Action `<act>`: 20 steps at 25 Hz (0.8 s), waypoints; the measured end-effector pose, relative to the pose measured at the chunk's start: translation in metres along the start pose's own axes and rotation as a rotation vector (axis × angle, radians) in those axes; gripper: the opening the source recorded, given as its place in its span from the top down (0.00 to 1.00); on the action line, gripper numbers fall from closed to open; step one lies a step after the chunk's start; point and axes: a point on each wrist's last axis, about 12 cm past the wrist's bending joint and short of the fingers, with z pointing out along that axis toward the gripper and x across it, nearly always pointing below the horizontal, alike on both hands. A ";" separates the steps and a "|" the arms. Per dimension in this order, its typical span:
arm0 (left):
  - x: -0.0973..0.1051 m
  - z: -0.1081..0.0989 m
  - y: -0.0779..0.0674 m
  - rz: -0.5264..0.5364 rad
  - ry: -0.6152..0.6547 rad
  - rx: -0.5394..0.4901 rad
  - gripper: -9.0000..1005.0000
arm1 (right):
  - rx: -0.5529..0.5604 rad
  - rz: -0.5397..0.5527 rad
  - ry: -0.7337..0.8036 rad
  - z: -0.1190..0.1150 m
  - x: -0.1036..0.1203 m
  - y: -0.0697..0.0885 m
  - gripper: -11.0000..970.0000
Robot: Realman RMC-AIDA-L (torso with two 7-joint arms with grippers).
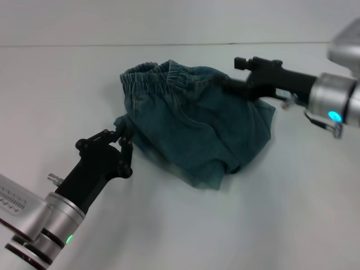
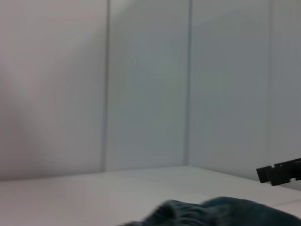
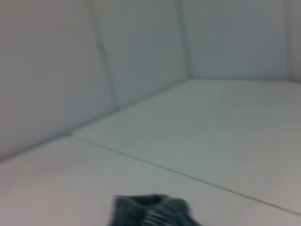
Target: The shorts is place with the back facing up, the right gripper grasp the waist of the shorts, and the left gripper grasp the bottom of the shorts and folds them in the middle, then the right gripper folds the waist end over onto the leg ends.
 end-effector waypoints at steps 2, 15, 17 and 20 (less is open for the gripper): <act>-0.001 0.003 0.003 -0.029 0.015 0.070 0.98 | -0.059 -0.028 -0.031 -0.020 0.005 0.007 0.22; -0.013 0.015 0.029 -0.102 0.170 0.382 0.54 | -0.115 -0.075 0.024 -0.089 0.049 0.025 0.04; -0.015 0.016 0.032 -0.103 0.184 0.411 0.45 | -0.113 -0.071 0.026 -0.090 0.051 0.026 0.03; -0.018 0.016 0.033 -0.106 0.190 0.440 0.33 | -0.116 -0.070 0.028 -0.090 0.052 0.027 0.03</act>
